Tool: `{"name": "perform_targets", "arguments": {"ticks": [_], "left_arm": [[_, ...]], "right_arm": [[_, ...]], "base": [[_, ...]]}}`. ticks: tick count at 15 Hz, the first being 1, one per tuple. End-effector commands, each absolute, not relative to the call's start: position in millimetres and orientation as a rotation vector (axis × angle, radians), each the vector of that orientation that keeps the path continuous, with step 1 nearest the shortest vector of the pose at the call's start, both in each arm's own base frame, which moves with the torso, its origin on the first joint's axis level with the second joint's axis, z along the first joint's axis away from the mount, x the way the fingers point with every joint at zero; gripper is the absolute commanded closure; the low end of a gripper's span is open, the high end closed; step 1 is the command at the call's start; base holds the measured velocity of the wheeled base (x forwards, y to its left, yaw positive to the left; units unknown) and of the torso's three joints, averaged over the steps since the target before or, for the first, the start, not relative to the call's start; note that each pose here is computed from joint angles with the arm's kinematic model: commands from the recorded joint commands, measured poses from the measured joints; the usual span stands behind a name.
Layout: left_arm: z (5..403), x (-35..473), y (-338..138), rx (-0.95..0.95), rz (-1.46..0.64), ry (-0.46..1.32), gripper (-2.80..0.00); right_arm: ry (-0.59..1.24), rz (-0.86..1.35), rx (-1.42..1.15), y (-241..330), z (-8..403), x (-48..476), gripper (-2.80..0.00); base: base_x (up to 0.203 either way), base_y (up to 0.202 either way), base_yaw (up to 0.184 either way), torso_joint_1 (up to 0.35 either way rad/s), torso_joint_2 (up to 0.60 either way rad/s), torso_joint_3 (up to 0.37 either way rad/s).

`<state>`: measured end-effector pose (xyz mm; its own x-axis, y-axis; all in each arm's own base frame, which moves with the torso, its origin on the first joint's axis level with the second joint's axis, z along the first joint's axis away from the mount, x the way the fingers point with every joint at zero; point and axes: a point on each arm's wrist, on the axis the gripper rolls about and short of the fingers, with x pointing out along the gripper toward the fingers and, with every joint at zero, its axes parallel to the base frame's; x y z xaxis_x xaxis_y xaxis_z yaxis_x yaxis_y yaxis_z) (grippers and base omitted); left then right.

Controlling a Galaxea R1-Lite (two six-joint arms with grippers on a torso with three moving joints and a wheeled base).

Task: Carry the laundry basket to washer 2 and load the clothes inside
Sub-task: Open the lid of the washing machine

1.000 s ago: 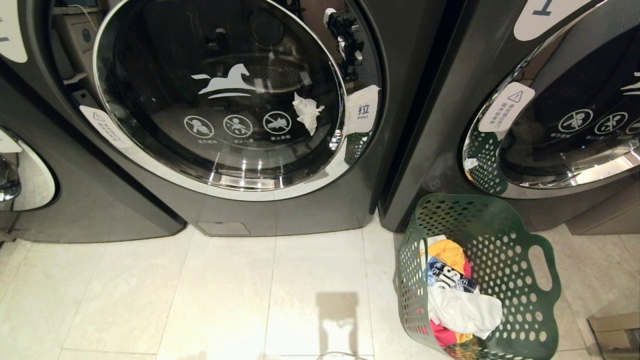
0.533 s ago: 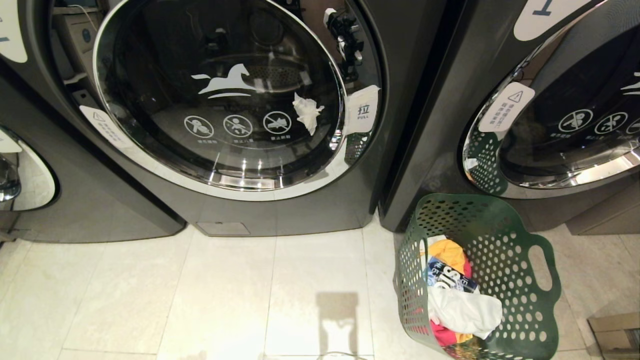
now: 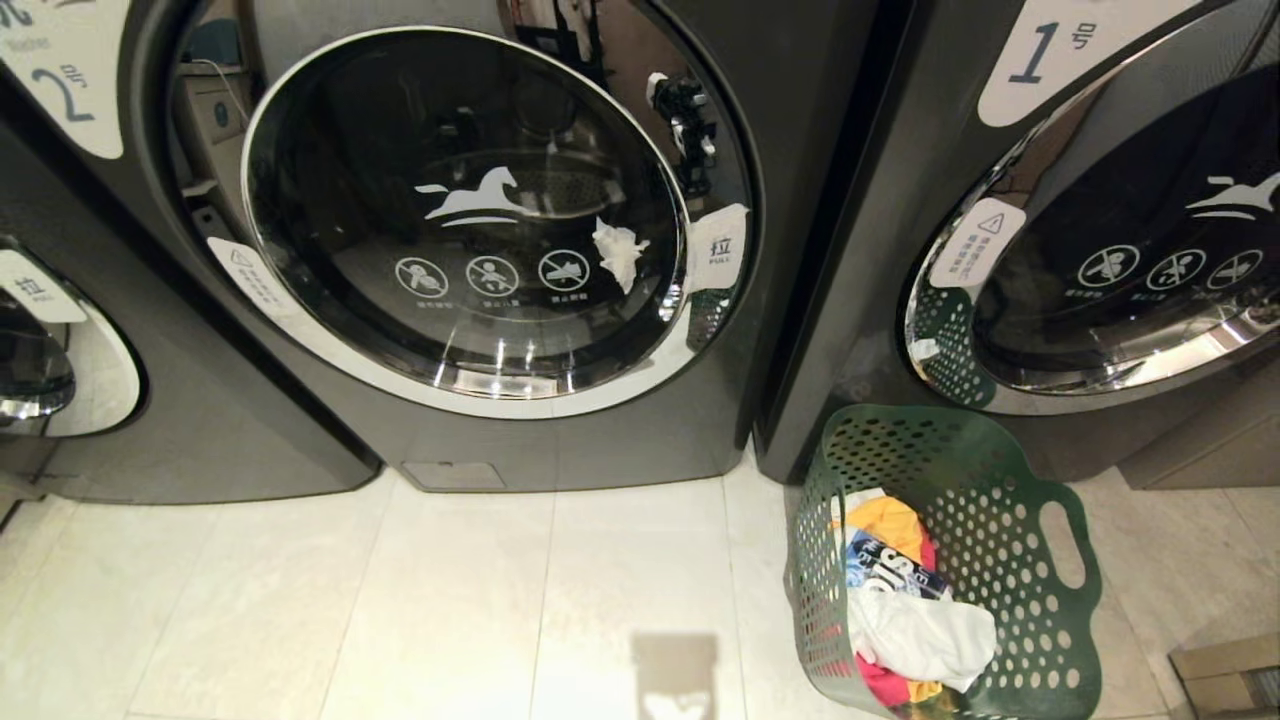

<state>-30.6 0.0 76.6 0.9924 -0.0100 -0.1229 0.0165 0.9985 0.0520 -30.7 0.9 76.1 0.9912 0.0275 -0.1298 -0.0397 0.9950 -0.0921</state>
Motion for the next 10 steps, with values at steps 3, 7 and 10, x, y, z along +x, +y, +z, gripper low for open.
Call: {"name": "perform_targets", "arguments": {"ticks": [3, 7, 10], "left_arm": [[76.4, -30.5, -0.1, 0.055, -0.014, 0.125, 0.0], [76.4, -30.5, 0.0, 0.055, -0.013, 0.126, 0.0], [76.5, -30.5, 0.0, 0.05, -0.012, 0.125, 0.0]], "right_arm": [[0.132, 0.034, -0.094, 0.9, 76.0, -30.6, 0.0], [0.132, 0.035, -0.103, 0.9, 76.0, -30.6, 0.0], [0.132, 0.038, -0.112, 1.0, 76.0, -30.6, 0.0]], "base": [[0.0, 0.0, 0.0, 0.003, 0.0, 0.2], [0.0, 0.0, 0.0, 0.003, 0.0, 0.197], [0.0, 0.0, 0.0, 0.002, 0.0, 0.201]]}}
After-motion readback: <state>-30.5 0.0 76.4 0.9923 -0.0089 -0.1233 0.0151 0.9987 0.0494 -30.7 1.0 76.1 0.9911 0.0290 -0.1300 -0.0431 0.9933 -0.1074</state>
